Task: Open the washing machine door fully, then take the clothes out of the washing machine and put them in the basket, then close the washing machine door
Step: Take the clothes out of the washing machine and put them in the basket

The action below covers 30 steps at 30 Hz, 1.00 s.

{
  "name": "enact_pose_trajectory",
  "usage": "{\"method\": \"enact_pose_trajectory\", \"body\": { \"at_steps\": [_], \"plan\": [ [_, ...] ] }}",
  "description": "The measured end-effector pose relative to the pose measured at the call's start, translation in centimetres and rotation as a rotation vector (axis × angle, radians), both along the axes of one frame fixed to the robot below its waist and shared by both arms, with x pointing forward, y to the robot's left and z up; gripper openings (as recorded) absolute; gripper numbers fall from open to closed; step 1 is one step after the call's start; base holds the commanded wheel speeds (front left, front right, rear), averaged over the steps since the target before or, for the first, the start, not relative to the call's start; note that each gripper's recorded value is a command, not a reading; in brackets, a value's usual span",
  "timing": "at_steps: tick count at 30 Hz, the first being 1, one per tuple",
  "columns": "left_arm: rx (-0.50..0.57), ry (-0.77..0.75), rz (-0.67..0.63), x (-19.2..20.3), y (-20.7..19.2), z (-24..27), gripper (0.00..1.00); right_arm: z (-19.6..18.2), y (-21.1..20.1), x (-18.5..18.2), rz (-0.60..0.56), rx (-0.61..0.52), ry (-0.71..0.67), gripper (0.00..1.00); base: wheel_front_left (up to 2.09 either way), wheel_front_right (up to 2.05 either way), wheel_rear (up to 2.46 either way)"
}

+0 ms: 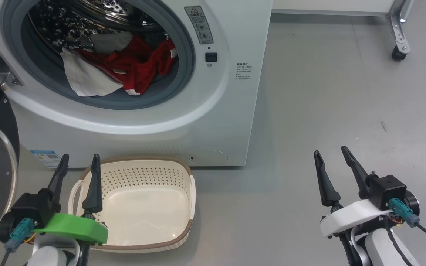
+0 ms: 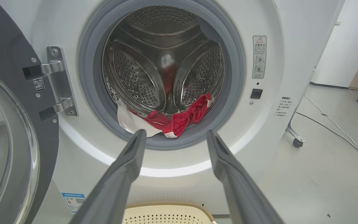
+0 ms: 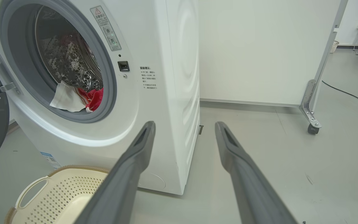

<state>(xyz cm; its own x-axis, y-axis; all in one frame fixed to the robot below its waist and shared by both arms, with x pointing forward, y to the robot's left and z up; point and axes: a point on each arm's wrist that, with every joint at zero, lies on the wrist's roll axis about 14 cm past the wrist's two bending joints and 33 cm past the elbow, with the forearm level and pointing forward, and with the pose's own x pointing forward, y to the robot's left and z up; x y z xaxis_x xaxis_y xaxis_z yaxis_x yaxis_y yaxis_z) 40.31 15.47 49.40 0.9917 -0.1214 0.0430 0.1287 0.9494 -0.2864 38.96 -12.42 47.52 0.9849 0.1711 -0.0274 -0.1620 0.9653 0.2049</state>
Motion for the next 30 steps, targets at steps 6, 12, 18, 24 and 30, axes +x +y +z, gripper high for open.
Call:
{"method": "enact_pose_trajectory", "body": {
  "at_steps": [6, 12, 18, 24, 30],
  "plan": [
    [0.0, 0.004, -0.004, 0.0, -0.1, -0.1, 1.0, -0.1, 0.0, 0.0, -0.003, 0.003, 0.003, 1.0, 0.66, -0.66, 0.0],
    [0.0, 0.009, -0.007, 0.1, -0.2, -0.3, 1.0, -0.2, -0.1, 0.0, -0.008, 0.005, 0.008, 1.0, 0.42, -0.42, 0.0],
    [0.0, 0.016, -0.011, 0.1, -0.4, -0.6, 1.0, -0.4, -0.1, 0.1, -0.009, 0.006, 0.012, 1.0, 0.16, -0.16, 0.0],
    [0.001, 0.024, -0.011, 0.2, -0.3, -0.9, 1.0, -0.6, 0.0, 0.1, -0.008, 0.01, 0.018, 1.0, 0.0, 0.0, 0.0],
    [0.002, 0.031, -0.012, 0.2, -0.3, -1.1, 1.0, -0.7, 0.0, 0.2, -0.004, 0.012, 0.021, 1.0, 0.0, 0.0, 0.0]
  ]
}}
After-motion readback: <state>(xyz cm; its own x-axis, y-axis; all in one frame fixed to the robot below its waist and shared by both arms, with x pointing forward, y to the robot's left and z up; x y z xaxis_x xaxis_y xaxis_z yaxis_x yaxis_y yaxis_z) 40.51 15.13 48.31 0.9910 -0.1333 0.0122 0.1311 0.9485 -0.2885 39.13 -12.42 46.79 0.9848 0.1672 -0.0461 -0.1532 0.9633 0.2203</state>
